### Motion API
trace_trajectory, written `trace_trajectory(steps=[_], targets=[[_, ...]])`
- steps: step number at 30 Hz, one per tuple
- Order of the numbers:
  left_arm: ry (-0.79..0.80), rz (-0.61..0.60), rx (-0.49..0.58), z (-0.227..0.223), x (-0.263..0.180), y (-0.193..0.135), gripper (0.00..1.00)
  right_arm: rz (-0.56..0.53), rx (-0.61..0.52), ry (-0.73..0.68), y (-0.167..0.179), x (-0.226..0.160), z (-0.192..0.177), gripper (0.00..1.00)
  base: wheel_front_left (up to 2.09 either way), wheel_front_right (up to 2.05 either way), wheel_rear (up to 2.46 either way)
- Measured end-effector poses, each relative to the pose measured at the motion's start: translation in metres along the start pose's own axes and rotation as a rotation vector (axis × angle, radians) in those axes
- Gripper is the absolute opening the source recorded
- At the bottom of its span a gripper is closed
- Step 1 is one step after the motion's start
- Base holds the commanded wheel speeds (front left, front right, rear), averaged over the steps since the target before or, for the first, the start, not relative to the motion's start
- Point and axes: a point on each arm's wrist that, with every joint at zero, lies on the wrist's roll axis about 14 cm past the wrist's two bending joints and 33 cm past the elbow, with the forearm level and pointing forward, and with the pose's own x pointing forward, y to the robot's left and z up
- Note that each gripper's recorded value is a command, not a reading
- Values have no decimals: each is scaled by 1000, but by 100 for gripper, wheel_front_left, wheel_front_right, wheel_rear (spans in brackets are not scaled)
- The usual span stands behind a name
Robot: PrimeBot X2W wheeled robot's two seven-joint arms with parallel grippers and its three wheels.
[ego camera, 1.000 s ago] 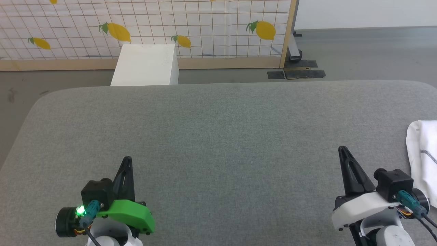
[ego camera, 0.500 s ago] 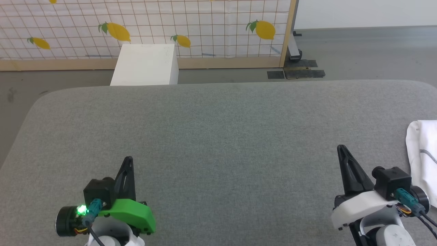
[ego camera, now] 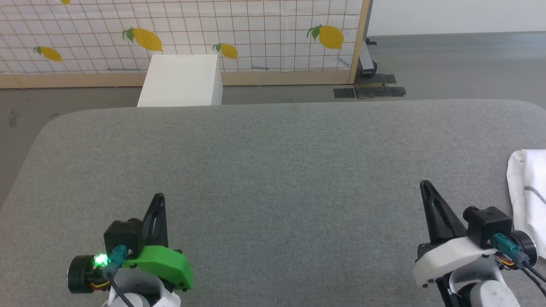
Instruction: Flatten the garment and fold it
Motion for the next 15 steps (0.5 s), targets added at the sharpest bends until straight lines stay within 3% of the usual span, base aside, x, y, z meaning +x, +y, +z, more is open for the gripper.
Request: trace_trajectory(steps=[15], targets=[[10, 6, 24, 2, 1, 1, 0, 4, -21, 18, 1, -2, 0, 0, 0, 0, 0]])
